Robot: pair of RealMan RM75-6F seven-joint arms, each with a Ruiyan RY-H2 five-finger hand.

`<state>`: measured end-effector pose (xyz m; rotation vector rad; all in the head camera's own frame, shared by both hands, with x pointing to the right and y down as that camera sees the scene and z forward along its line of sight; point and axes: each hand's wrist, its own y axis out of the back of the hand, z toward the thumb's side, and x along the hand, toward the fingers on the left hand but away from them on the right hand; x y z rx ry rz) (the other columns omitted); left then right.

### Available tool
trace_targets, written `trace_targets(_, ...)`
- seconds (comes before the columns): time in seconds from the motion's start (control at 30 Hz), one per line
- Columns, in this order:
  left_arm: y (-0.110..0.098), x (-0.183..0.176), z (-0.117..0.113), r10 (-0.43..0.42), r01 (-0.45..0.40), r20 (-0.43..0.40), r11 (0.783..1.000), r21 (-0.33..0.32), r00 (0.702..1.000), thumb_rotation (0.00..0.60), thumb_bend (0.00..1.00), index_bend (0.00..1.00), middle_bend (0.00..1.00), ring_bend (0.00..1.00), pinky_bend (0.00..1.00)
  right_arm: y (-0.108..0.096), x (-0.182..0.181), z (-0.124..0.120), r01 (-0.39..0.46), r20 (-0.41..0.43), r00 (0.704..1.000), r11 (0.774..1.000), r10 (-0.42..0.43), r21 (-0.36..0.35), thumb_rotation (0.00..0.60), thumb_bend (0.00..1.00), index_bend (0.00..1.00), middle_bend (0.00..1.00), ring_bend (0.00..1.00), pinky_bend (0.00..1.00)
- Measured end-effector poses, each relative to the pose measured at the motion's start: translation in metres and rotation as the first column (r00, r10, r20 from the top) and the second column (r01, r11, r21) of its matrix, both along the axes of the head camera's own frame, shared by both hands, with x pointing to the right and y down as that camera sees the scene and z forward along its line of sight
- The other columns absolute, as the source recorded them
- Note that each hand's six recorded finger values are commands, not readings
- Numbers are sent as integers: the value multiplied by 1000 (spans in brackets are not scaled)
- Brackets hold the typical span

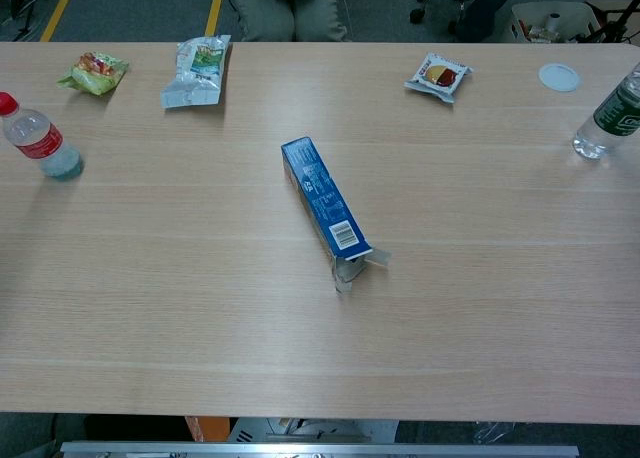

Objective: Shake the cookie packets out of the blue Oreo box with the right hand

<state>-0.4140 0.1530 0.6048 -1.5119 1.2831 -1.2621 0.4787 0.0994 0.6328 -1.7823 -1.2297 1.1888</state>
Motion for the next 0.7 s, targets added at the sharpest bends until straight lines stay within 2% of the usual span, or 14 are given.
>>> trace_targets(0.43,2,-4,1,-10,10,-2,1000,0,1000,600,263,159,134,100,74,-6,-8,-7,38,7,999,999,-38,23,600,24,327,367,335,363)
trace_targets(0.7,2,-7,-1,-17,17,-1,1000,2,1000,600,263,159,134,100,74,-26,-37,-17,168,5,986,985,-168,25,600,26,327,367,335,363)
